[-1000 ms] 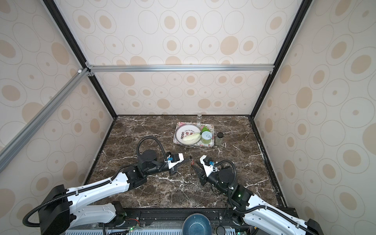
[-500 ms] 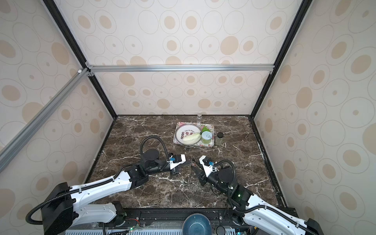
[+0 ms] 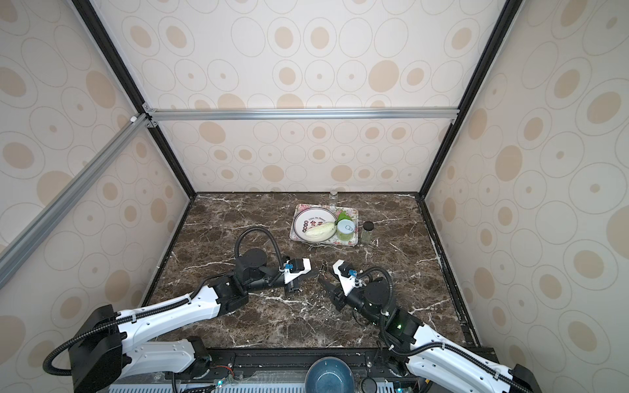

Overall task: Attach keys to a key ring
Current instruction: Insert the key into the keyring.

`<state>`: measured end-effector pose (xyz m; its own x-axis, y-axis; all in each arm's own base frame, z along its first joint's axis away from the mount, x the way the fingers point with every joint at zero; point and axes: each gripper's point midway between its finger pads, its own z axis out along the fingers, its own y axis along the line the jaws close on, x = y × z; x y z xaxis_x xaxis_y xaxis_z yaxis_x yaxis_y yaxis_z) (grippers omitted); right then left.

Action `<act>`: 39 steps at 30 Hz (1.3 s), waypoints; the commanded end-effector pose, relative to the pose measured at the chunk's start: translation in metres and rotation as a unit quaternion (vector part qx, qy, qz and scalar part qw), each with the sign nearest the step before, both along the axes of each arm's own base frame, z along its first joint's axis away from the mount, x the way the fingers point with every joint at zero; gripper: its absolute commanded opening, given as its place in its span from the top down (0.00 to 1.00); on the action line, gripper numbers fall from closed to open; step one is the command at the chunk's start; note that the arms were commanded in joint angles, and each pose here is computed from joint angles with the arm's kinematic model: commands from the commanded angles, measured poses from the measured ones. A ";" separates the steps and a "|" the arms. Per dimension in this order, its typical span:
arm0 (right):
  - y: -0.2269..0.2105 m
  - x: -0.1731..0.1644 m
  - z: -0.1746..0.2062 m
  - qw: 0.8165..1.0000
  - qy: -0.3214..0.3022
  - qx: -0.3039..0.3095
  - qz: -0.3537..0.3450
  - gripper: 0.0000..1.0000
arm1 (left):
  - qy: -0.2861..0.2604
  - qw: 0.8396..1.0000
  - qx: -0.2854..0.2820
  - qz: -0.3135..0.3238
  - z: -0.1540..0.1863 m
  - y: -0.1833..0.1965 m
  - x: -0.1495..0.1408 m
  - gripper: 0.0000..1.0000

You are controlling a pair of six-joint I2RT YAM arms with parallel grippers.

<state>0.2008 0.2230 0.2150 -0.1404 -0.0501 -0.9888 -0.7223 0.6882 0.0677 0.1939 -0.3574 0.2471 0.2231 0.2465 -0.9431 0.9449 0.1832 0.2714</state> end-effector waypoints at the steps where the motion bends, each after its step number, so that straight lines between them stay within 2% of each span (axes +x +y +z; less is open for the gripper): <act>1: -0.002 0.004 0.007 1.000 -0.008 0.007 -0.011 0.56 | -0.033 0.999 -0.028 -0.023 0.031 -0.008 -0.005 1.00; 8: -0.003 0.004 0.007 1.000 -0.006 0.007 -0.013 0.62 | -0.031 0.998 -0.027 -0.046 0.030 -0.011 -0.011 1.00; 17: -0.002 -0.001 0.011 1.000 -0.018 0.017 0.000 0.62 | -0.029 0.998 -0.018 -0.047 0.026 -0.013 -0.010 1.00; 22: -0.001 -0.002 0.011 1.000 -0.019 0.017 0.004 0.66 | -0.030 0.998 -0.018 -0.047 0.026 -0.013 -0.010 1.00; 34: -0.006 -0.003 0.013 0.999 -0.028 0.029 -0.002 0.85 | -0.031 0.998 -0.016 -0.047 0.025 -0.013 -0.010 1.00; 38: -0.005 -0.004 0.014 0.999 -0.029 0.031 0.001 0.84 | -0.031 0.998 -0.016 -0.048 0.025 -0.013 -0.010 1.00; 39: -0.005 -0.005 0.014 0.999 -0.029 0.031 0.003 0.80 | -0.031 0.998 -0.016 -0.048 0.025 -0.013 -0.010 1.00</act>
